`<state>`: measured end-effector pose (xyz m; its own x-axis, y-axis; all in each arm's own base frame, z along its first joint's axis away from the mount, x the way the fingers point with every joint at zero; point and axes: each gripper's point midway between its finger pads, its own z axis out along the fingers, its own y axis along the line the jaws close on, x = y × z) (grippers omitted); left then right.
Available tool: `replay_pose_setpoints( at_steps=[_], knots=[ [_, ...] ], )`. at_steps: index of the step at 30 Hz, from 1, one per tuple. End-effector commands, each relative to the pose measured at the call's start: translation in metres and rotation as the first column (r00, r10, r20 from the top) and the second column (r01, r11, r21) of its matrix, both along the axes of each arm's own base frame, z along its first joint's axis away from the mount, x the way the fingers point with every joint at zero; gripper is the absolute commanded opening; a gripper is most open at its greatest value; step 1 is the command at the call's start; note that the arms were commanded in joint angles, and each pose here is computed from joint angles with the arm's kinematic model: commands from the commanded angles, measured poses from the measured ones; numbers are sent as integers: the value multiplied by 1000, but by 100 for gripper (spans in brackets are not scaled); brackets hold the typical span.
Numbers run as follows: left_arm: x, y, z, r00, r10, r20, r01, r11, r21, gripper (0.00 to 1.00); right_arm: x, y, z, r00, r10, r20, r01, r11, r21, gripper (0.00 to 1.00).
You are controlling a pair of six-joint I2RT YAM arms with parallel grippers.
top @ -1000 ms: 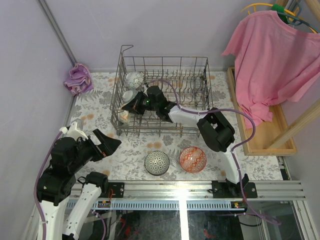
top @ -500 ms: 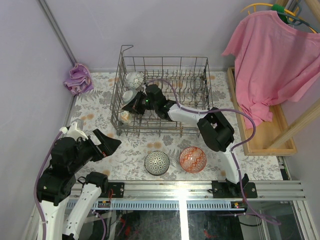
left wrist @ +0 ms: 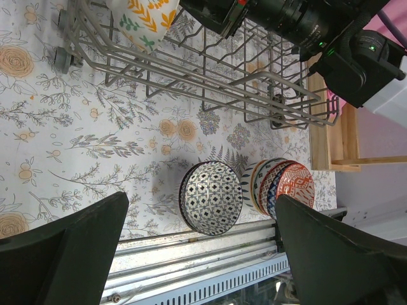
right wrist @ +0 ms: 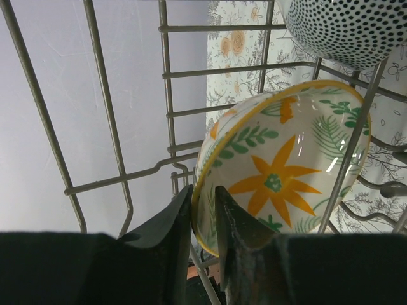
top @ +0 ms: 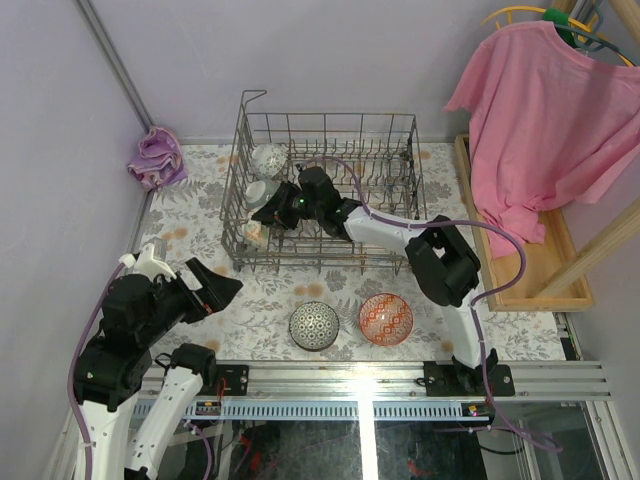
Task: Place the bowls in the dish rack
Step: Turn the bowl upside down on the dish rack.
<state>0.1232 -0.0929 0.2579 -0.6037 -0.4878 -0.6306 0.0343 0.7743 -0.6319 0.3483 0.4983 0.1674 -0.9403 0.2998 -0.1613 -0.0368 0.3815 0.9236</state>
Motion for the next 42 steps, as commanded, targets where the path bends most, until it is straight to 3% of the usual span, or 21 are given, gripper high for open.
replay_pose_setpoints(
  at_steps=[1, 34, 42],
  knots=[
    [-14, -11, 4, 997, -77, -12, 76, 997, -33, 100, -1, -11, 33, 998, -1, 61, -1, 1000, 20, 29],
    [-14, -11, 1, 997, -74, -24, 74, 997, -32, 100, -9, -57, 1, 997, -13, 79, 28, 983, -184, 27],
    [-12, -11, 3, 997, -77, -27, 77, 997, -28, 100, -8, -62, 26, 988, 2, 155, 29, 979, -200, 37]
  ],
)
